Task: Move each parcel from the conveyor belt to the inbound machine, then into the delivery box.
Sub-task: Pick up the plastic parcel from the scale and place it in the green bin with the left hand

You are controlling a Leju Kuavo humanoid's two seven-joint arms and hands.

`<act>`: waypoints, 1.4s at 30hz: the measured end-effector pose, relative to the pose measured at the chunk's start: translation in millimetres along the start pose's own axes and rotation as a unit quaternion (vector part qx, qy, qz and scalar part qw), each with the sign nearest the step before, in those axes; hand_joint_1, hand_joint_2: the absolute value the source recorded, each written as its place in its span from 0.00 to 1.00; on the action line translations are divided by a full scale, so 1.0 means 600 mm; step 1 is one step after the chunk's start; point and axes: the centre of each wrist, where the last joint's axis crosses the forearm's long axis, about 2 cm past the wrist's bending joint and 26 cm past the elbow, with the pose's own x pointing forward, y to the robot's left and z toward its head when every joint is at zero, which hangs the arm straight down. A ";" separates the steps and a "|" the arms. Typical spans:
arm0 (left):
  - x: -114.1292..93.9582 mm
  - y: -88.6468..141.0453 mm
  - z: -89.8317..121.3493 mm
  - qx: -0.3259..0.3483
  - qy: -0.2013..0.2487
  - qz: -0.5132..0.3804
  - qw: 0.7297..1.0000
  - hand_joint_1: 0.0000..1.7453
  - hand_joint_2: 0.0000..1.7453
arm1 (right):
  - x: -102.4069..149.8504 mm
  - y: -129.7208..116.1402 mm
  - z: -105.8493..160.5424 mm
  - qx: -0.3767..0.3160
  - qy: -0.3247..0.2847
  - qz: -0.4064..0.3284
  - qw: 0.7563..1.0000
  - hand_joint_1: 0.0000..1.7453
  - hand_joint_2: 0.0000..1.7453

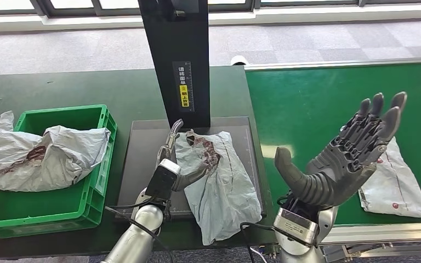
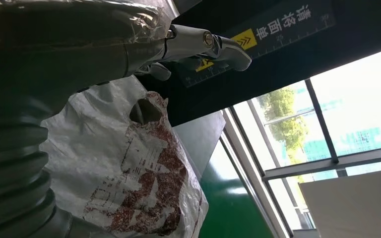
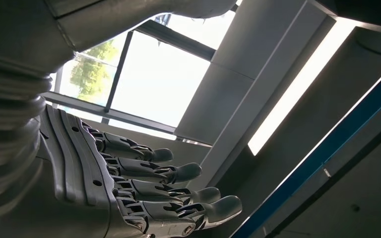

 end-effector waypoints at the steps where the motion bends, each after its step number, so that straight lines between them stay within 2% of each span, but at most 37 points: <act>1: 0.000 -0.004 0.000 -0.005 0.004 0.000 1.000 0.00 1.00 | 0.000 0.000 0.000 0.000 0.000 0.000 1.000 0.00 1.00; 8: -0.009 -0.040 0.011 -0.061 0.065 -0.007 0.996 0.00 1.00 | -0.001 0.002 0.003 0.003 0.003 -0.001 1.000 0.00 1.00; 14: -0.016 -0.071 0.033 -0.134 0.131 -0.062 0.980 0.00 1.00 | -0.001 0.002 0.003 0.003 0.002 0.000 1.000 0.00 1.00; 20: -0.017 -0.089 0.043 -0.197 0.145 -0.120 0.962 0.00 1.00 | -0.001 0.002 0.003 0.004 0.002 0.000 1.000 0.00 1.00; 21: -0.017 -0.091 0.043 -0.205 0.144 -0.126 0.960 0.03 1.00 | -0.001 0.002 0.003 0.004 0.002 0.000 1.000 0.00 1.00; 24: -0.017 -0.094 0.045 -0.220 0.140 -0.139 0.955 0.78 1.00 | -0.001 0.002 0.003 0.004 0.002 0.001 1.000 0.00 1.00; 25: -0.017 -0.094 0.045 -0.224 0.139 -0.143 0.954 1.00 1.00 | -0.001 0.002 0.003 0.004 0.002 0.001 1.000 0.00 1.00; 42: -0.011 -0.101 0.038 -0.244 0.117 -0.212 0.939 1.00 1.00 | -0.003 0.000 0.004 0.005 0.002 0.005 1.000 0.00 1.00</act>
